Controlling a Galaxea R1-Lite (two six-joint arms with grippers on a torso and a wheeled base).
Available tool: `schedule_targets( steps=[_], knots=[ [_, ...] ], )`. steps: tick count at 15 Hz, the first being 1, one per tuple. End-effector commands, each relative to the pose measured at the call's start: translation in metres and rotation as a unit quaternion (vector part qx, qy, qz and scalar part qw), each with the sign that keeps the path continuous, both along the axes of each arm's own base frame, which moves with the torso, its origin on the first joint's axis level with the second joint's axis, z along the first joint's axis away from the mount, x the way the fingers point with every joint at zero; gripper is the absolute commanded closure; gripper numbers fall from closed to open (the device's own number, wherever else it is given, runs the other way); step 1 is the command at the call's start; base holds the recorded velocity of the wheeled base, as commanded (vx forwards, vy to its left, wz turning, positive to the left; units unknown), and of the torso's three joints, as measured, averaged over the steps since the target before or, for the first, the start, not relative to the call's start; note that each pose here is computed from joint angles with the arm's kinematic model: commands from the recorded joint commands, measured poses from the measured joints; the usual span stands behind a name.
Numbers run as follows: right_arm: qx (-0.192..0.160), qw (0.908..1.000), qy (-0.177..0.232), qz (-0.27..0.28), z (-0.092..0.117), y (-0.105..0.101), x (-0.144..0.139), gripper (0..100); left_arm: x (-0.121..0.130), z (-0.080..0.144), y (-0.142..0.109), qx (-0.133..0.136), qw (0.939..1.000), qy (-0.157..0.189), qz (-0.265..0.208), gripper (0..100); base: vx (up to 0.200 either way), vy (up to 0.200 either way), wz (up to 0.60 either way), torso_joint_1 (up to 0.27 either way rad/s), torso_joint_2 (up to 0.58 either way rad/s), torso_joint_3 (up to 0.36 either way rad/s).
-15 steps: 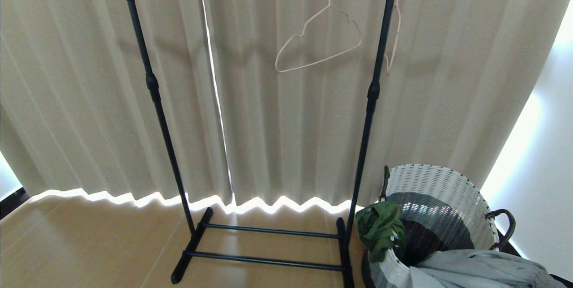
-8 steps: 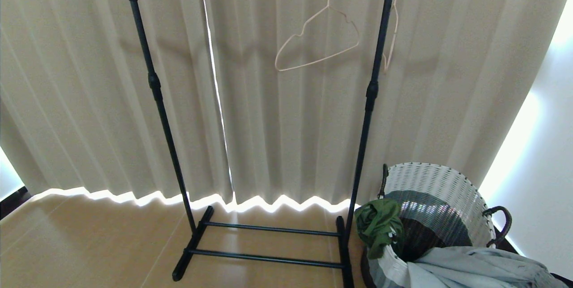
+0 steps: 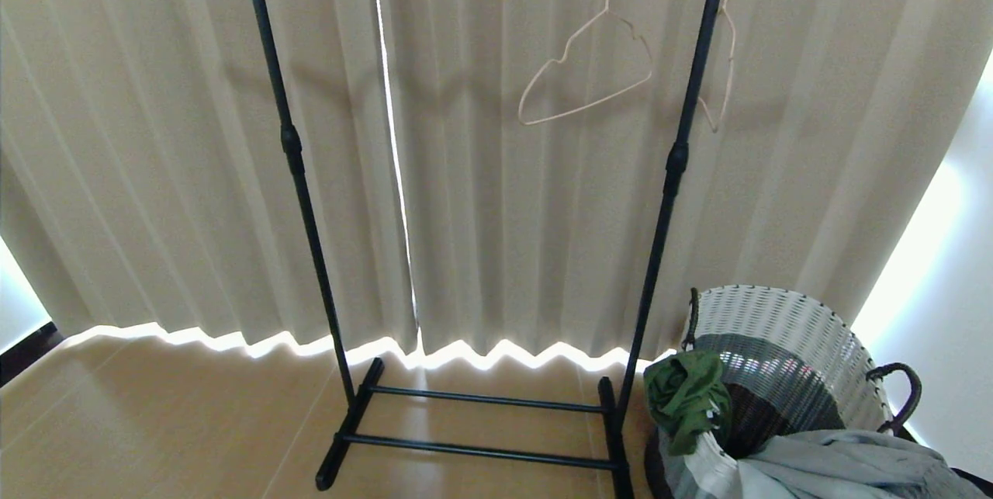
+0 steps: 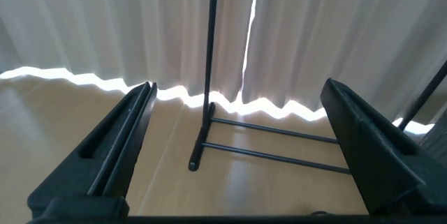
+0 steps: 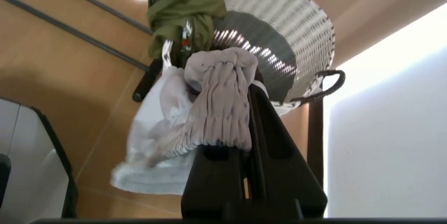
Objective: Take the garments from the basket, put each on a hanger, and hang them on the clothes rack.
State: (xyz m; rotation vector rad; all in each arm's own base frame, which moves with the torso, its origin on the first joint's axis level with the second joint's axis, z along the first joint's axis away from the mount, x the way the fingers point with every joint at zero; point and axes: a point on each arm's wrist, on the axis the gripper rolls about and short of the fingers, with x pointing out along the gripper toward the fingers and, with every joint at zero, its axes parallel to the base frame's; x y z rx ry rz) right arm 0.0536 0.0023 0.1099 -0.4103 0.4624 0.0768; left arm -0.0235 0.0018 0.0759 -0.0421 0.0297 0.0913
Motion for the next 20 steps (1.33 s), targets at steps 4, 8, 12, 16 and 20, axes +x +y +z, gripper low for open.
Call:
schedule_targets(
  steps=[4,8,12,16,20],
  knots=[
    [0.004,0.9997,0.019,0.013,0.024,0.001,0.008,100,0.000,0.000,0.000,-0.001,1.0000,0.000,-0.001,0,0.000,0.000,0.00,0.000,0.00,0.000],
    [0.014,0.9981,0.037,0.049,0.050,0.004,0.008,100,0.000,0.000,0.000,0.002,1.0000,0.001,-0.004,0,0.000,0.000,0.00,0.000,0.00,0.000],
    [0.014,0.9938,0.039,0.103,0.082,0.013,0.019,100,0.000,0.000,-0.002,0.023,0.9990,0.002,-0.038,0,0.000,0.000,0.00,0.000,0.00,0.000],
    [0.017,0.9891,0.051,0.137,0.105,0.021,0.030,100,0.000,0.001,-0.003,0.047,0.9968,-0.002,-0.065,0,0.000,0.000,0.00,0.000,0.00,0.000],
    [0.016,0.9811,0.051,0.186,0.131,0.034,0.041,100,-0.002,0.033,-0.007,0.046,0.9840,-0.028,-0.170,0,0.000,0.000,0.00,0.000,0.00,0.000]
  ],
)
